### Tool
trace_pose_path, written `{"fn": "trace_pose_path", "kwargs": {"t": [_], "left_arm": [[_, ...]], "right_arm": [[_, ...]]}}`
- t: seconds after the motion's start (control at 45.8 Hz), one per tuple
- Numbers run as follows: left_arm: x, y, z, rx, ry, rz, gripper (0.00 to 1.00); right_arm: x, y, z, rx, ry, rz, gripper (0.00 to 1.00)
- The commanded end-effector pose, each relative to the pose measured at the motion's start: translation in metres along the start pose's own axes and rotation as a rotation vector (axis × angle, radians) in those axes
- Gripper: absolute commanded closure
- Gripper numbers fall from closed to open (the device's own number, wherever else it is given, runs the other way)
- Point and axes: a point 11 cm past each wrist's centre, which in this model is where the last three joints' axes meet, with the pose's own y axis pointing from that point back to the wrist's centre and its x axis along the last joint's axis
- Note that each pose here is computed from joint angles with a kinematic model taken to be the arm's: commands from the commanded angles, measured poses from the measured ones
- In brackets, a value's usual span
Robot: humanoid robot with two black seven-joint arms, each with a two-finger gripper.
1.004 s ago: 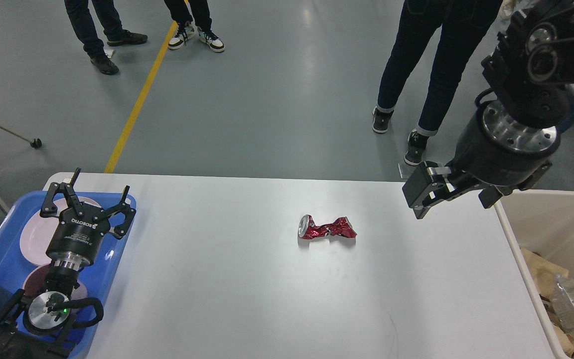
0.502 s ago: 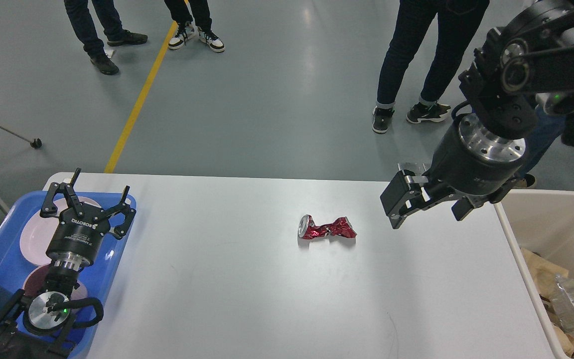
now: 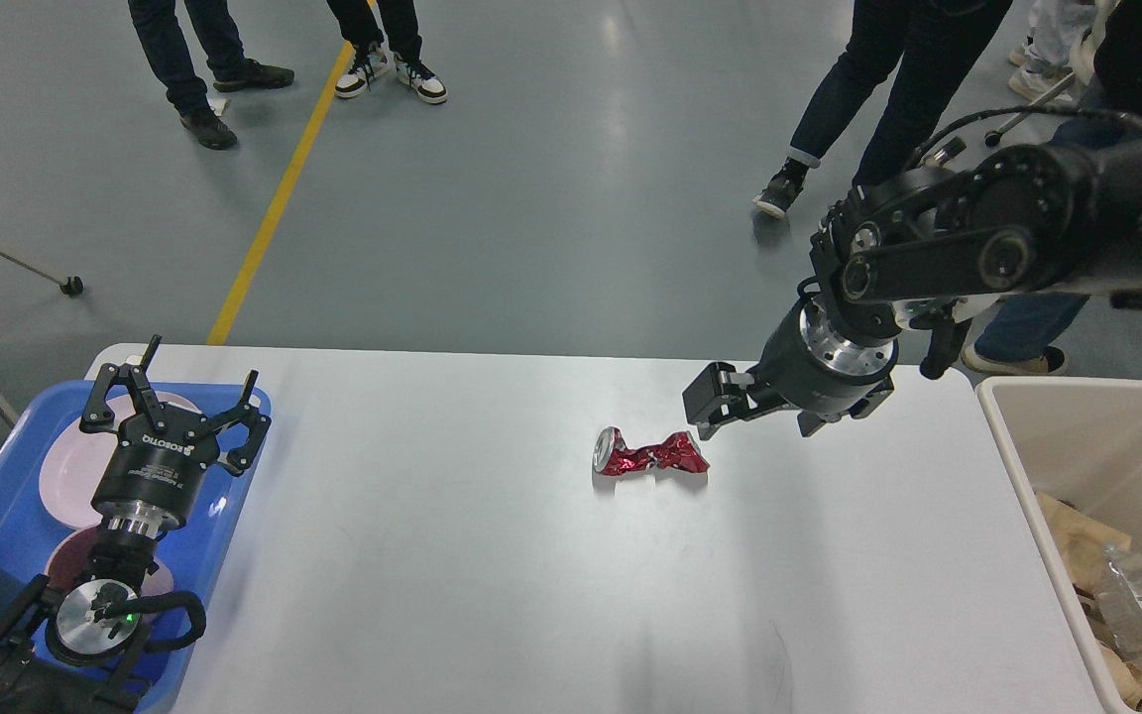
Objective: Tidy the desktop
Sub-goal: 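Raise the right gripper from the bin toward the red wrapper, then lower the right gripper onto the red foil wrapper and grasp it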
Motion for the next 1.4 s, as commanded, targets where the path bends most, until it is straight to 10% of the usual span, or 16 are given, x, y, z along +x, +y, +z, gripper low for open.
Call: {"fn": "trace_pose_path", "kwargs": {"t": [0.0, 0.611, 1.375], "left_arm": [[0.0, 0.0, 0.0, 0.0, 0.0, 0.0, 0.04], [0.0, 0.0, 0.0, -0.001, 0.0, 0.0, 0.04], [0.0, 0.0, 0.0, 0.0, 0.0, 0.0, 0.04]], "right_arm": [[0.015, -0.03, 0.001, -0.004, 0.006, 0.076, 0.0], [-0.005, -0.181, -0.004, -0.049, 0.089, 0.294, 0.01], [-0.026, -0.207, 0.016, -0.085, 0.116, 0.376, 0.02]]}}
